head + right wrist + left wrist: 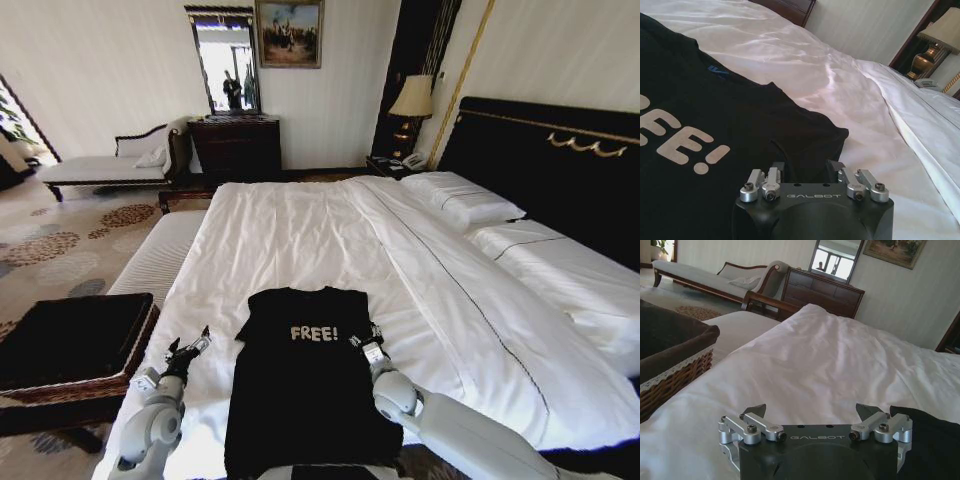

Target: Fold the clothes on the bed and place them into the basket.

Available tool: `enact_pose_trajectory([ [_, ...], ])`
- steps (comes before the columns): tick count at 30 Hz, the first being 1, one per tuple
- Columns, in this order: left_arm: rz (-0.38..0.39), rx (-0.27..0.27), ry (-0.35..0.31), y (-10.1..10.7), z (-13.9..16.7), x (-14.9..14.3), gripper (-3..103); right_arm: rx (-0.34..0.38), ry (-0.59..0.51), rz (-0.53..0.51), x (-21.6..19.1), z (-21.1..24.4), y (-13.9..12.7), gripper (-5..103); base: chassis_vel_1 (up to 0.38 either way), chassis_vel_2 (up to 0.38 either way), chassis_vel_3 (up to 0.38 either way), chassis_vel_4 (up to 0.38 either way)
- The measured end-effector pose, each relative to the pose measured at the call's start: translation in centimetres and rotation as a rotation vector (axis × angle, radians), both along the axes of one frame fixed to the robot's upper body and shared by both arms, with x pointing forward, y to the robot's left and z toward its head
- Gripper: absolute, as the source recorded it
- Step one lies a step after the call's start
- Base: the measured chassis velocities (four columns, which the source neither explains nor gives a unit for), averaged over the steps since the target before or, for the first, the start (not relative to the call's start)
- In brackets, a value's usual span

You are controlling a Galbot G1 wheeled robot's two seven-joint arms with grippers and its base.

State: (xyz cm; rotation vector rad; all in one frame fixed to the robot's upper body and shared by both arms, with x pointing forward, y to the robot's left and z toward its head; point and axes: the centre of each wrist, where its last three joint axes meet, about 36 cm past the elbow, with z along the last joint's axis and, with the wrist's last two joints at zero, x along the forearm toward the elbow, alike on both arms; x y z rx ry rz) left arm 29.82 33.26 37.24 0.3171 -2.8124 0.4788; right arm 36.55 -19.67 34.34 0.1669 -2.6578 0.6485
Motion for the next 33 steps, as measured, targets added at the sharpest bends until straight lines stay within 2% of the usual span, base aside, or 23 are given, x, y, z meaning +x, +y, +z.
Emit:
enact_pose_trajectory([
  [1, 0.000, 0.000, 0.000, 0.0, 0.0, 0.0, 100, 0.000, 0.000, 0.000, 0.0, 0.0, 0.0, 52, 0.000, 0.000, 0.000, 0.000],
  [4, 0.006, -0.004, -0.002, 0.0, 0.1, 0.0, 100, 0.008, -0.012, 0.008, 0.1, -0.2, -0.4, 36, 0.000, 0.000, 0.000, 0.000],
  [5, 0.006, -0.004, -0.002, 0.0, 0.1, 0.0, 100, 0.008, -0.012, 0.008, 0.1, -0.2, -0.4, 36, 0.000, 0.000, 0.000, 0.000],
  [7, 0.009, -0.008, -0.005, 0.1, 0.2, 0.1, 100, 0.016, -0.014, 0.014, 0.1, -0.3, -0.6, 25, 0.000, 0.000, 0.000, 0.000],
  [8, 0.011, -0.011, -0.007, 0.1, 0.3, 0.1, 100, 0.026, -0.016, 0.020, 0.2, -0.4, -0.7, 25, 0.000, 0.000, 0.000, 0.000],
  [10, 0.014, -0.014, -0.007, 0.1, 0.4, 0.1, 100, 0.058, -0.027, 0.044, 0.4, -0.6, -1.1, 14, 0.000, 0.000, 0.000, 0.000],
  [11, 0.014, -0.014, -0.007, 0.1, 0.4, 0.1, 100, 0.058, -0.027, 0.044, 0.4, -0.6, -1.1, 14, 0.000, 0.000, 0.000, 0.000],
  [13, 0.015, -0.013, -0.008, 0.1, 0.5, 0.2, 100, 0.087, -0.048, 0.072, 0.8, -0.9, -1.7, 4, 0.000, 0.000, 0.000, 0.000],
  [15, 0.018, -0.011, -0.008, 0.2, 0.5, 0.2, 100, 0.115, -0.082, 0.095, 1.4, -1.0, -2.7, 1, 0.000, 0.000, 0.000, 0.000],
  [21, 0.022, -0.012, -0.011, 0.3, 0.6, 0.2, 100, 0.125, -0.109, 0.062, 2.4, 0.1, -4.6, 0, 0.000, 0.000, 0.000, 0.000],
  [27, 0.027, -0.021, -0.012, 0.2, 0.6, 0.2, 100, 0.070, -0.145, -0.015, 3.9, 1.1, -8.6, 0, 0.000, 0.000, 0.000, 0.000],
  [33, 0.027, -0.027, -0.012, 0.0, 0.5, 0.1, 100, 0.052, -0.168, -0.073, 4.7, 1.2, -10.7, 0, 0.000, 0.000, 0.000, 0.000],
])
